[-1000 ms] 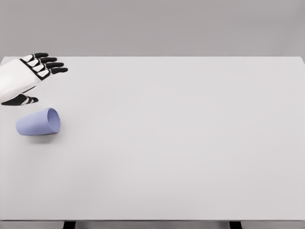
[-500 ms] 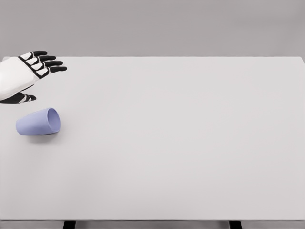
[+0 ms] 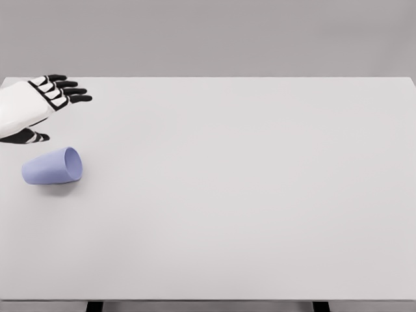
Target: Flip the cup with left arm and place it on the table
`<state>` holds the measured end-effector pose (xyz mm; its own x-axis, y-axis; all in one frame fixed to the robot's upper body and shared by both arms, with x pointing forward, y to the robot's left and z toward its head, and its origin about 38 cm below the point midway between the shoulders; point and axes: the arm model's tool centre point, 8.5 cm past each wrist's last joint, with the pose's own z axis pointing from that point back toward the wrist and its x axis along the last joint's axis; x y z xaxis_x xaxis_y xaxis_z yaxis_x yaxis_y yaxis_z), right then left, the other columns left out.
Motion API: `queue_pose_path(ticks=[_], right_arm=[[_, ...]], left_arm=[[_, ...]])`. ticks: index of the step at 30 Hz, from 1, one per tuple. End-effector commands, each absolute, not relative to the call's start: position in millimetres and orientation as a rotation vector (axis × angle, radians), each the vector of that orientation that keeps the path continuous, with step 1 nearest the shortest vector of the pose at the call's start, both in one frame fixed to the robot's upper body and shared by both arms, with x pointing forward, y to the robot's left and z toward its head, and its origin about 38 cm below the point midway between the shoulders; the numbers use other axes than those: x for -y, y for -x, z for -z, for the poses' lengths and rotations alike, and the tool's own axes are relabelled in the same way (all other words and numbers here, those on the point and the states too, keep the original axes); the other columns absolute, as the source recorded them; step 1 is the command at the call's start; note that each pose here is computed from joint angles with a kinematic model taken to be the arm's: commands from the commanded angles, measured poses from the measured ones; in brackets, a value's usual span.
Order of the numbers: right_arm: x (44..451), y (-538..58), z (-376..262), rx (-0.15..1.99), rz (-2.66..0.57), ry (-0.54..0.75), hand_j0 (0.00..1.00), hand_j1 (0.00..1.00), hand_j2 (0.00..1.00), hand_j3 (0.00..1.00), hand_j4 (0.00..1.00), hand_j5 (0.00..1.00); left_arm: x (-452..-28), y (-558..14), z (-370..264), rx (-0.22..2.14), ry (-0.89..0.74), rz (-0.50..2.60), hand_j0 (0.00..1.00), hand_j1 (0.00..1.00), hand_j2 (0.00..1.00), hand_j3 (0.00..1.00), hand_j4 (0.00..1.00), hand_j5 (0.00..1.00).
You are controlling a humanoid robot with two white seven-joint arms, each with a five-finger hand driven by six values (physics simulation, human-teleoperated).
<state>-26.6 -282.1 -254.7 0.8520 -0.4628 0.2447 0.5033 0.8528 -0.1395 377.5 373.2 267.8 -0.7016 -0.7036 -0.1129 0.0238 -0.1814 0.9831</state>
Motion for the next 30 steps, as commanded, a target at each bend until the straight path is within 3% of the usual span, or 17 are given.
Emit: queue_pose_path(ticks=[1,4,30], right_arm=[[282,27,255,0.206,0.513,0.202,1.00,1.00,1.00,1.00,1.00,1.00],[282,27,255,0.206,0.513,0.202,1.00,1.00,1.00,1.00,1.00,1.00],[282,27,255,0.206,0.513,0.202,1.00,1.00,1.00,1.00,1.00,1.00]], left_arm=[[-372,-377,-261,1.579,-0.755,1.943,1.00,1.00,1.00,1.00,1.00,1.00],[-366,-378,-256,1.578,-0.693,1.960,1.00,1.00,1.00,1.00,1.00,1.00],[-389,-369,-277,1.557,-0.651,1.932,1.00,1.00,1.00,1.00,1.00,1.00]])
